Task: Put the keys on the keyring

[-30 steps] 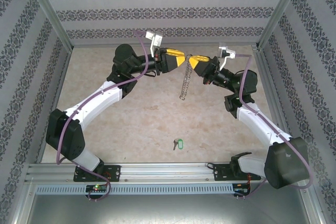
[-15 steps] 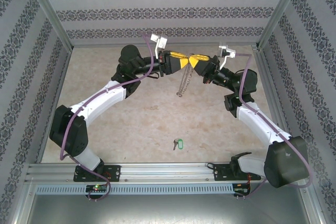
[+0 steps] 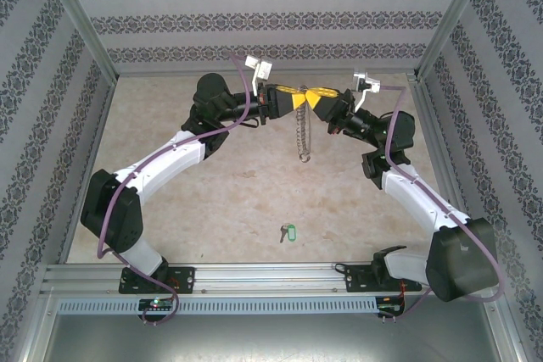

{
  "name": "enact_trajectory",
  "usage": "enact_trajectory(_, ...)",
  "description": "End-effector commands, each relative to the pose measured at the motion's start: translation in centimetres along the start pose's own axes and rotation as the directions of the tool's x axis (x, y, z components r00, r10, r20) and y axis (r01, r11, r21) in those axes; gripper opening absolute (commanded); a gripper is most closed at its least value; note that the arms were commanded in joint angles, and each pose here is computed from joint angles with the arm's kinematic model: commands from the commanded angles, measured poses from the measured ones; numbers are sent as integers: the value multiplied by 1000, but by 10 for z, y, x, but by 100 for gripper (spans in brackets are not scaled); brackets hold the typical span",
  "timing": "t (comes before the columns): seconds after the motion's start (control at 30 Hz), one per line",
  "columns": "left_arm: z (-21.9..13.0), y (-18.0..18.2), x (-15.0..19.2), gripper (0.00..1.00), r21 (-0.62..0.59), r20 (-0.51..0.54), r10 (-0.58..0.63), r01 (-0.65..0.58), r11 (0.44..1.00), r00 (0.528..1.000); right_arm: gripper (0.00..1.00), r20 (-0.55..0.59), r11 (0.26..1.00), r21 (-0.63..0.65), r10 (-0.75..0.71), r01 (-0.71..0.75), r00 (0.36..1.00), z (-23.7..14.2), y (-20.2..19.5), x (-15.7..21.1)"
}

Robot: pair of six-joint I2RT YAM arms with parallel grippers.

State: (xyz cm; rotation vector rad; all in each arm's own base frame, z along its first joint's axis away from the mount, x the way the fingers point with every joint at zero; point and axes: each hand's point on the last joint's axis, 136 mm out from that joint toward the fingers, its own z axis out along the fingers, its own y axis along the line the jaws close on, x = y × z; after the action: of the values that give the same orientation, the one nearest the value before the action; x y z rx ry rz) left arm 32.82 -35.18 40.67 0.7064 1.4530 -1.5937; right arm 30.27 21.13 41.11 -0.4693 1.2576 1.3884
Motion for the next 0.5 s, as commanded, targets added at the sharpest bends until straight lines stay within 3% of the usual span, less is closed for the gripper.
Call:
enact_trajectory(0.0, 4, -14, -13, 0, 19, 24, 64, -64, 998, 998, 0, 16, 997, -60, -43, 44, 999, 3, 19, -8)
enact_trajectory(0.17, 3, -14, -13, 0, 3, 19, 81, -81, 997, 997, 0, 19, 999, -39, -31, 32, 999, 1, 13, -10)
enact_trajectory(0.2, 4, -14, -13, 0, -1, 16, 82, -82, 997, 997, 10, 25, 999, -30, -25, 26, 999, 0, 11, -11)
enact_trajectory(0.37, 3, -11, -10, 0, -20, -13, 91, -91, 996, 996, 34, 38, 1000, -15, -22, 22, 999, -5, 7, -18)
enact_trajectory(0.47, 4, -10, -7, 0, -30, -48, 95, -96, 995, 994, 42, 46, 1000, -1, -24, 24, 999, -10, 6, -22)
